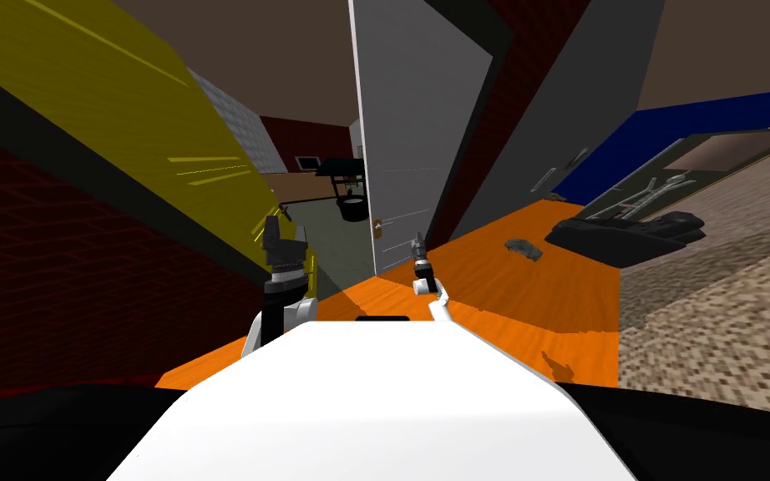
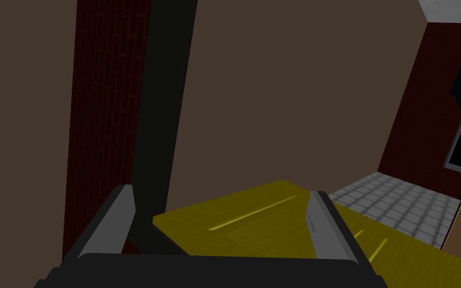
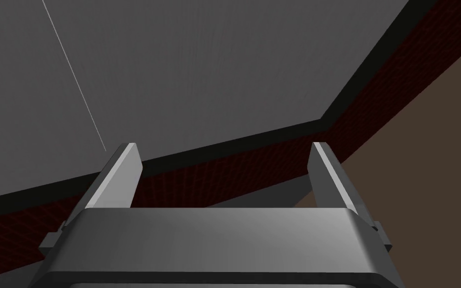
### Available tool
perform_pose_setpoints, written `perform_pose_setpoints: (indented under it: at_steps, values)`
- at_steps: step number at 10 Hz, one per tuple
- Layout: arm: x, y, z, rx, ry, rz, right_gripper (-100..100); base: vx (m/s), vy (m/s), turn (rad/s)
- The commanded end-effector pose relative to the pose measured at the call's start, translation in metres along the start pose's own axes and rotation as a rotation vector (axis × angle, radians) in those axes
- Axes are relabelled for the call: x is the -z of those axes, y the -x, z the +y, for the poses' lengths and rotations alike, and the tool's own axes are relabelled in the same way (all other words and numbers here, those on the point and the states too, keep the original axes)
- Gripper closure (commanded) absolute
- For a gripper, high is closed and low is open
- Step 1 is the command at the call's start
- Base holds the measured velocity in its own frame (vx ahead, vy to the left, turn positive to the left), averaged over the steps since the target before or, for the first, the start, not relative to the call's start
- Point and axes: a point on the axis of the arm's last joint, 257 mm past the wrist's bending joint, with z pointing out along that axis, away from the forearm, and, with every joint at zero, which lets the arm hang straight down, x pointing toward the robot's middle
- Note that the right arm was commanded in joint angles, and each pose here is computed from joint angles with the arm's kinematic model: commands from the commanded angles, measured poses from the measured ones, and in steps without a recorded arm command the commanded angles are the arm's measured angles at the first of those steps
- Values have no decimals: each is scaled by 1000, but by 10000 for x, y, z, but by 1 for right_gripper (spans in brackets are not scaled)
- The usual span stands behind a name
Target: Push the door open
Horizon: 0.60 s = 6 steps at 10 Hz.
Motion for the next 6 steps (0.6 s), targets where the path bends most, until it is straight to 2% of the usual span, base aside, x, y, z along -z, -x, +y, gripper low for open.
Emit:
perform_pose_setpoints:
  at_steps: [1, 3, 4, 5, 6]
  values:
    - [-8, -47, -122, -5, -25, 6, -100, 38, -35, 41]
    - [-135, -186, -259, -25, -51, 29, -100, 55, -53, 89]
    - [-87, -183, -372, -24, -76, 29, -100, 61, -53, 49]
    - [-168, -255, -388, -33, -79, 41, -100, 54, -51, 63]
    - [-122, -253, -490, -33, -102, 41, -100, 39, -37, 39]
